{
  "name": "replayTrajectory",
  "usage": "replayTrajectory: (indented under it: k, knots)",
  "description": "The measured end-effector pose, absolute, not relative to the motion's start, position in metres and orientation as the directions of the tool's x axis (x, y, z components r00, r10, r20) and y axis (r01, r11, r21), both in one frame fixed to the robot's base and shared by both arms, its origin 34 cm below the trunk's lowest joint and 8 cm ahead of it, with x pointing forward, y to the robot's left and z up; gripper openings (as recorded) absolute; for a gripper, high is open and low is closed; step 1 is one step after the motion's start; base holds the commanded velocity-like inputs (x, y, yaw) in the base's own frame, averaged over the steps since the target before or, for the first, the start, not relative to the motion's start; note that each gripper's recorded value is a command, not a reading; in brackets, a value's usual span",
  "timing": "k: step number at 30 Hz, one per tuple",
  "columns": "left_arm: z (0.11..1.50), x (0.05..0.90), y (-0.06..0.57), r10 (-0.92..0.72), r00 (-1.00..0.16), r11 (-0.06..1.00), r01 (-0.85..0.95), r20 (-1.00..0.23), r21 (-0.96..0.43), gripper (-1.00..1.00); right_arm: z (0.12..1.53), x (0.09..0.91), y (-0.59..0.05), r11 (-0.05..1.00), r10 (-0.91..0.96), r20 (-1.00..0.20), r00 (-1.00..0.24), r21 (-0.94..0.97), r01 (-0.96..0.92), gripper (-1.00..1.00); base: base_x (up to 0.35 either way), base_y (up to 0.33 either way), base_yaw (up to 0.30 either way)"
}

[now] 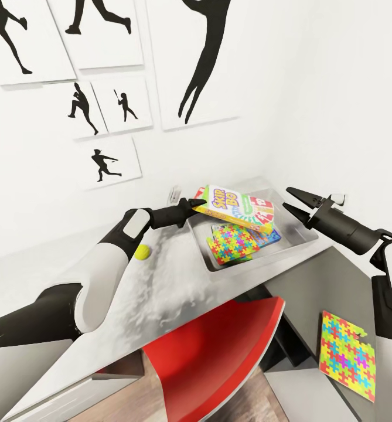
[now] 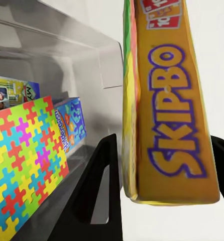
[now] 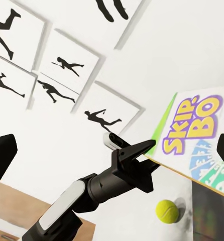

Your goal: Put all the toys in the child's room - the three board games (two on the bed and one on the table), the two jigsaw puzzles on the table, and the tennis ball on the table - inside the toy box on the table in the child's room.

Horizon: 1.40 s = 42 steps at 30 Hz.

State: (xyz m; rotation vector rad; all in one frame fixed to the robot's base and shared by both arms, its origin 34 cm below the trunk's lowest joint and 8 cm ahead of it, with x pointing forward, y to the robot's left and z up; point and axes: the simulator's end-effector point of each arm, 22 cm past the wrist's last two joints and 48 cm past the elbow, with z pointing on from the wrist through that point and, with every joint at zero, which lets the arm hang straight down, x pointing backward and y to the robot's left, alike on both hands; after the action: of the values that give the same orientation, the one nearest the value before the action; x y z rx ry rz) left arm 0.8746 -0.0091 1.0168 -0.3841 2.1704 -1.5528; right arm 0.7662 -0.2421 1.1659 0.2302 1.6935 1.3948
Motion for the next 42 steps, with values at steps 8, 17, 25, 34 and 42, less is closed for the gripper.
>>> replayTrajectory:
  k: [8,17,25,34,42]
  knots:
    - [1.0169,0.8747,-0.0091,-0.466,-0.864,0.330,0.030,-0.191,-0.943,-1.00,1.1661,0.7662,-0.2420,0.345,0.637,-0.513,-0.576,0.857,-0.382,1.00,0.000,0.000,0.000]
    - [1.0143,0.8742,-0.0090,-0.463,-0.864,0.339,0.031,-0.195,-0.940,1.00,1.1663,0.7665,-0.2420,0.345,0.637,-0.513,-0.576,0.857,-0.382,1.00,0.000,0.000,0.000]
    - [1.0161,0.8744,-0.0092,-0.467,-0.864,0.330,0.029,-0.189,-0.944,1.00,1.1665,0.7663,-0.2417,0.344,0.637,-0.512,-0.576,0.857,-0.383,1.00,0.000,0.000,0.000]
    - [1.0164,0.8746,-0.0092,-0.468,-0.863,0.329,0.030,-0.190,-0.944,1.00,1.1664,0.7663,-0.2409,0.342,0.638,-0.511,-0.576,0.858,-0.383,1.00,0.000,0.000,0.000]
    - [1.0164,0.8742,-0.0094,-0.467,-0.863,0.329,0.032,-0.192,-0.944,1.00,1.1664,0.7662,-0.2387,0.335,0.640,-0.507,-0.578,0.861,-0.383,1.00,0.000,0.000,0.000]
